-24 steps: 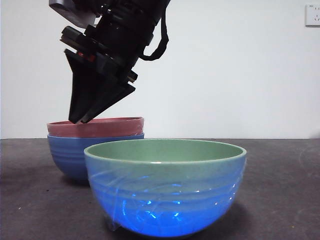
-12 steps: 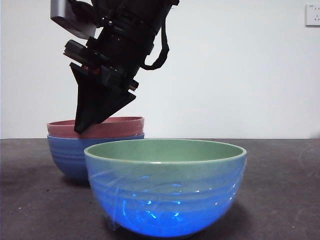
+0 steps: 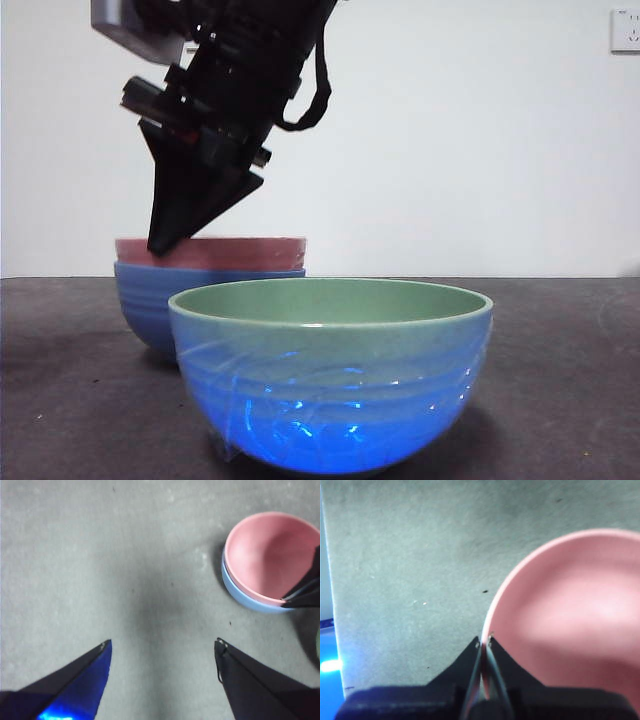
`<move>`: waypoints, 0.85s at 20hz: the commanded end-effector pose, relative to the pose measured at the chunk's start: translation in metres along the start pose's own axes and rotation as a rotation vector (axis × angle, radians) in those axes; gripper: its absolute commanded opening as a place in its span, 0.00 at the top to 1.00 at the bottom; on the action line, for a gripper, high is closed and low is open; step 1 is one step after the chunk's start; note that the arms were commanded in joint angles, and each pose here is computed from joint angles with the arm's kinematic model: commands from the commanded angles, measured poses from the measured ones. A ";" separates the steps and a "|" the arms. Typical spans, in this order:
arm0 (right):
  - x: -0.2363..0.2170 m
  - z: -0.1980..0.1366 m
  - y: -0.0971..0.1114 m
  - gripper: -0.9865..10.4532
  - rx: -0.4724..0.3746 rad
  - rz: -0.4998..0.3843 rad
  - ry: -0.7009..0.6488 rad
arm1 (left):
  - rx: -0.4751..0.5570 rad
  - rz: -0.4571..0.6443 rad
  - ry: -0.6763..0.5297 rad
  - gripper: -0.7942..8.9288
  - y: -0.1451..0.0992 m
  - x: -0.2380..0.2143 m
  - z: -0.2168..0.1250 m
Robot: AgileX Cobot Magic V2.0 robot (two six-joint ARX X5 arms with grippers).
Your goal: Pick up the green bowl on the top,put the green bowl on the left,pick up the red bowl in the middle,put the red bowl on the right
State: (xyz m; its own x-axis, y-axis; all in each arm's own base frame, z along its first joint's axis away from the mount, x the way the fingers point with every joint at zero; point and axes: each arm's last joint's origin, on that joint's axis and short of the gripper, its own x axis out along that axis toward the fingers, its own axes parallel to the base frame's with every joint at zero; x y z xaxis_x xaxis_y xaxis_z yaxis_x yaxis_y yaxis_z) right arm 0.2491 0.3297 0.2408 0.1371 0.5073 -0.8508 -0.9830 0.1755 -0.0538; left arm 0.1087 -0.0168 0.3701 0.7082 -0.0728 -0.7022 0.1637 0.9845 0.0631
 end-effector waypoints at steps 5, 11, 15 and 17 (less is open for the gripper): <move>-0.060 0.011 0.008 0.93 -0.031 -0.072 -0.128 | 0.007 0.004 -0.042 0.56 0.000 0.001 0.003; -0.148 -0.008 0.007 0.93 0.111 -0.380 -0.123 | 0.005 0.006 -0.087 0.56 0.001 0.001 0.008; -0.173 -0.053 -0.004 0.93 0.308 -0.486 -0.041 | 0.004 0.006 -0.097 0.56 0.001 0.000 0.009; -0.162 -0.075 -0.001 0.93 0.354 -0.482 -0.002 | 0.004 0.006 -0.099 0.56 0.001 0.000 0.009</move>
State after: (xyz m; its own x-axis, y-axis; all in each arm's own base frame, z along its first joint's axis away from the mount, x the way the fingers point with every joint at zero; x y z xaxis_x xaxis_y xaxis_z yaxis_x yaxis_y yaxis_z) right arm 0.2183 0.1807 0.3496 0.5786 0.3071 -0.7556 -0.7077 0.6497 -0.2778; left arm 0.1147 -0.0178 0.3766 0.7688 -0.0829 -0.6341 0.1580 0.9854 0.0627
